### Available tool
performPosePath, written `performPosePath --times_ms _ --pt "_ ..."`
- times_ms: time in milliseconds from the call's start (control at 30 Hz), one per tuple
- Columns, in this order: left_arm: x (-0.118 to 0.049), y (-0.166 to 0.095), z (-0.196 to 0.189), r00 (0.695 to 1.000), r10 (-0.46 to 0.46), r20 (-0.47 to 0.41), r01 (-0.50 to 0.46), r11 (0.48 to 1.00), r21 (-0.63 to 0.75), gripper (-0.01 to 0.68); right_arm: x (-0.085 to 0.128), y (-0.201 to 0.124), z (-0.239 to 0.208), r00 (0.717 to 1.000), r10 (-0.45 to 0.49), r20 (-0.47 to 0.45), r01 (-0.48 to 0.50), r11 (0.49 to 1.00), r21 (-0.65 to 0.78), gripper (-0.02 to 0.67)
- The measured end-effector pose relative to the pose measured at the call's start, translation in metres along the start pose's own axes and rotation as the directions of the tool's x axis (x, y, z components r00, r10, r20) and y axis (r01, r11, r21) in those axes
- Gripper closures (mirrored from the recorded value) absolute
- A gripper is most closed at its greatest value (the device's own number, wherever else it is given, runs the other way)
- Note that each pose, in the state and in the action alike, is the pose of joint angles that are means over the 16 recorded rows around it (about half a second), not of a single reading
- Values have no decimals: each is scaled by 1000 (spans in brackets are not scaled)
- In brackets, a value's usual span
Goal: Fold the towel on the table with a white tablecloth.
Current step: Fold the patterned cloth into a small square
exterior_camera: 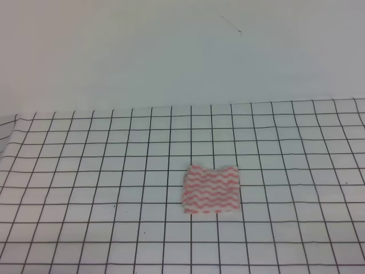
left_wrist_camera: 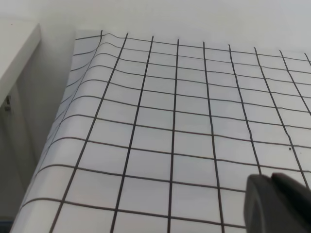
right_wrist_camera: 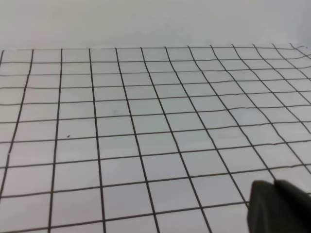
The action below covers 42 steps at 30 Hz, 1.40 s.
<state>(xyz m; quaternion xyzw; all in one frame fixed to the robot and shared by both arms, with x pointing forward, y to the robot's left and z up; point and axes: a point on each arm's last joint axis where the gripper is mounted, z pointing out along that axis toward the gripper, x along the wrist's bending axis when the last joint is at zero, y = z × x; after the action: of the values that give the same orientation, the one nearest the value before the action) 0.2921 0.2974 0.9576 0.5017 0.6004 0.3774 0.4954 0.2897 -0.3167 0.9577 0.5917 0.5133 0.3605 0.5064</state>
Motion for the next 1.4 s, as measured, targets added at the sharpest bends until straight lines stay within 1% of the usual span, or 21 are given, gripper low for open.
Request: performPosePath --times_ms 300,600,1400 --pt "0 1 0 1000 0 1 0 1000 -2 676 5 0 0 996 -63 -58 63 998 2 650" --pt "0 0 0 1000 0 0 0 1000 -1 676 10 0 -1 989 -99 -113 99 995 -11 650" --pt "0 1 0 1000 -2 1 2 1000 -7 676 10 0 -1 990 -90 -113 89 996 -10 650"
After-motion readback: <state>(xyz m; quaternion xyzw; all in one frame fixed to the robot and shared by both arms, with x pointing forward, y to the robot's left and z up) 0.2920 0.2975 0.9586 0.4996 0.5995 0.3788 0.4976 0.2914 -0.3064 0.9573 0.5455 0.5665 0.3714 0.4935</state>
